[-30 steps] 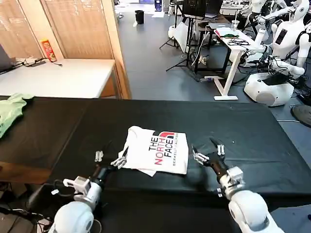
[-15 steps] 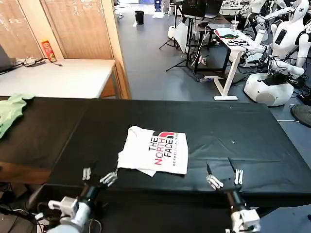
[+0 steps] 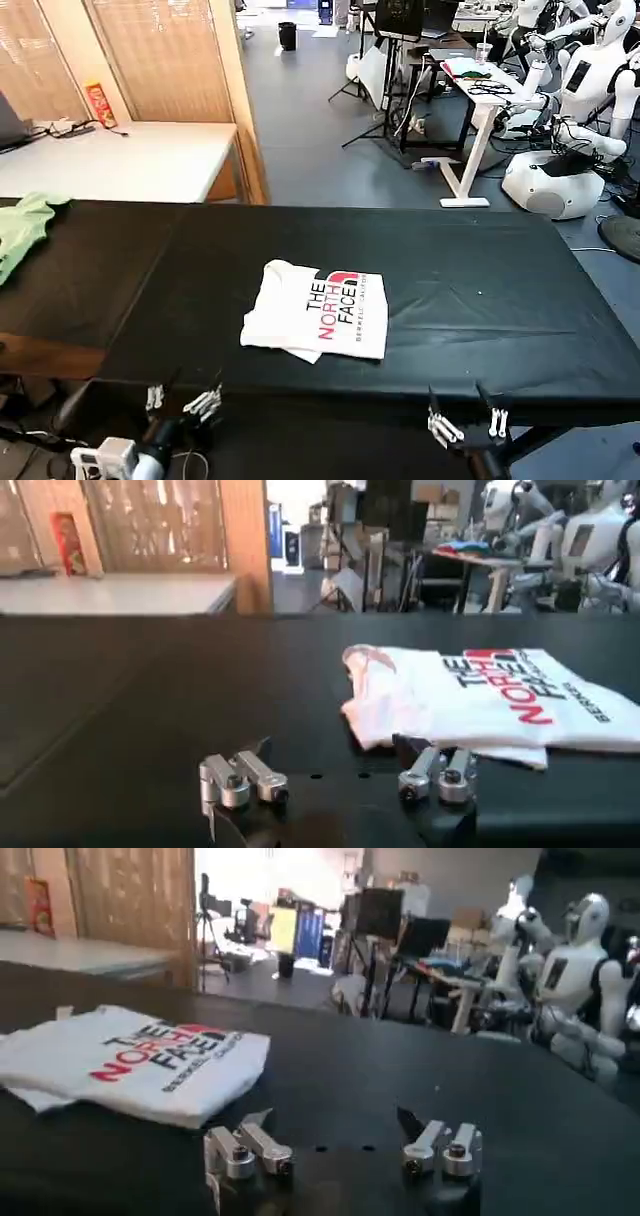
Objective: Fold and organize the clothes.
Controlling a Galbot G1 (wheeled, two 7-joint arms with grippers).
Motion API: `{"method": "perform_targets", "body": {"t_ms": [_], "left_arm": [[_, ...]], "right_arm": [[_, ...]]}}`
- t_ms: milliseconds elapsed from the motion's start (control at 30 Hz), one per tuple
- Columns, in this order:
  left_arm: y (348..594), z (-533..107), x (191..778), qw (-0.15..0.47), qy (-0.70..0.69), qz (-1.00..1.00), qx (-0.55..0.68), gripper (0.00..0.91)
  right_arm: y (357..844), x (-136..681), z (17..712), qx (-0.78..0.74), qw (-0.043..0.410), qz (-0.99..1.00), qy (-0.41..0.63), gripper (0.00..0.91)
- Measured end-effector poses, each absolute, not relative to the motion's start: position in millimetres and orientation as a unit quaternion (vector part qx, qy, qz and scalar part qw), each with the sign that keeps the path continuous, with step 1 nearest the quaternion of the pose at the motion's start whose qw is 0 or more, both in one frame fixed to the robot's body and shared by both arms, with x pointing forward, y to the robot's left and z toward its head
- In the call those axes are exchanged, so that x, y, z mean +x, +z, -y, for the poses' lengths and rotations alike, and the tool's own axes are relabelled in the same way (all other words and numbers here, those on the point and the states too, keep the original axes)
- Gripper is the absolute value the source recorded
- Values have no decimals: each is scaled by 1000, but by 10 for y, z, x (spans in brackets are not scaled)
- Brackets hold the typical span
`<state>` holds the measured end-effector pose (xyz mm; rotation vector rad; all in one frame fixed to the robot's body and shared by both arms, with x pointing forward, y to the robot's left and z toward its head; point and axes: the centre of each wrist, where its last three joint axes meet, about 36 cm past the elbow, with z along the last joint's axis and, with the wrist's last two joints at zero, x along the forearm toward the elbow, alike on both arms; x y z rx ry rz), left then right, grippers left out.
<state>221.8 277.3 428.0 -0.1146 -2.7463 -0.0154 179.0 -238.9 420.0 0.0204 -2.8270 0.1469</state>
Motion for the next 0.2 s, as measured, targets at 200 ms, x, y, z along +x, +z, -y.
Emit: {"method": "perform_targets", "body": {"t_ms": [200], "left_arm": [[4289,-2801,2216,200,-6,979,-39,878]], "right_arm": [[4245,1733,2366,9,161,986,48,878]]}}
